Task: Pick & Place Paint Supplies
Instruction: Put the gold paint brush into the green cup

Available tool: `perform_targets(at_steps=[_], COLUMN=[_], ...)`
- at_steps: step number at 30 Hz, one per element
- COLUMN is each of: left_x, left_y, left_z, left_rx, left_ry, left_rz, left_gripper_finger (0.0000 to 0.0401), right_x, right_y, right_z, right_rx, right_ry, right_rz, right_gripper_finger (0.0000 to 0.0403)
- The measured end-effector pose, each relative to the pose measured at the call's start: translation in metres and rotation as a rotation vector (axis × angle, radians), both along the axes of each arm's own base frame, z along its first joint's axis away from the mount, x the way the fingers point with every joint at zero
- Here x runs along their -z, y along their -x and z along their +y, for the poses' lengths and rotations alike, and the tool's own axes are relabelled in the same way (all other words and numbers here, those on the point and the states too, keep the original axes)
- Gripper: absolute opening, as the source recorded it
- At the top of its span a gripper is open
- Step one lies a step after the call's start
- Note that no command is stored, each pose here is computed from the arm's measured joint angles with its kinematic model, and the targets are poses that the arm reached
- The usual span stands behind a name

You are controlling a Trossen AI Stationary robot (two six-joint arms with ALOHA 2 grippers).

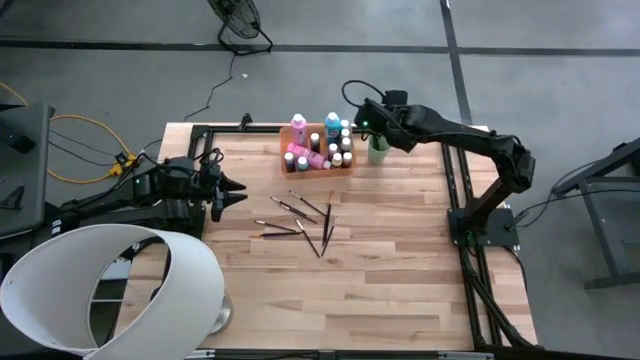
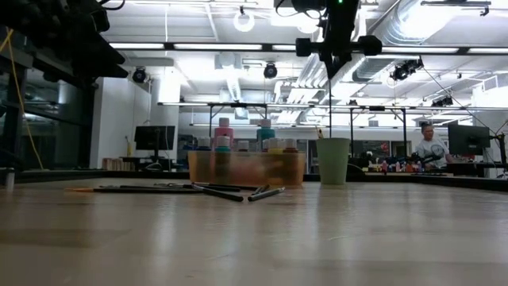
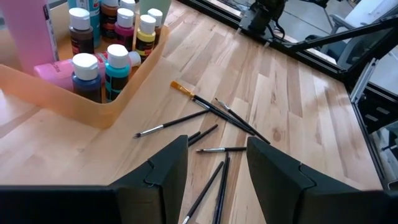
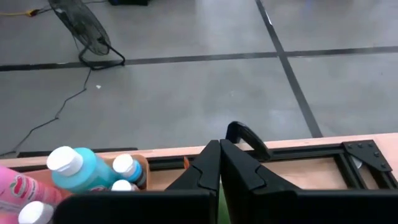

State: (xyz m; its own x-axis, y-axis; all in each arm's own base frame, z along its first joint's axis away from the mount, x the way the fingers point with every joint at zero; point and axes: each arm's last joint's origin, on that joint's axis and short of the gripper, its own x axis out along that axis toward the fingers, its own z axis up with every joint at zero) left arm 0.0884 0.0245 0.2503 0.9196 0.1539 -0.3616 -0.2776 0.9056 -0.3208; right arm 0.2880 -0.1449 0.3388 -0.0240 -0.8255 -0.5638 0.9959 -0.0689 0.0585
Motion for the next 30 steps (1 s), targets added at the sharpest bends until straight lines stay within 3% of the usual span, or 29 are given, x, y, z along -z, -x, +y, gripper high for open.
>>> perform_targets(at_steps=[12, 22, 30], left_x=[0.0, 0.0, 0.0], left_y=[0.0, 0.0, 0.0], left_z=[0.0, 0.0, 0.0], left_rx=[-0.002, -0.002, -0.001], left_ry=[-0.001, -0.001, -0.001], left_rz=[0.001, 0.0, 0.0], left_gripper_finger=[0.0161, 0.0161, 0.0161], right_x=[0.005, 0.025, 0.031], right_y=[0.007, 0.006, 0.006], right_z=[-0.013, -0.014, -0.012], right_rx=[0.003, 0.007, 0.033], right_ry=[-0.105, -0.193, -0.207], right_rz=[-0.013, -0.003, -0.017], right_gripper_finger=[0.0003, 0.0003, 0.0004])
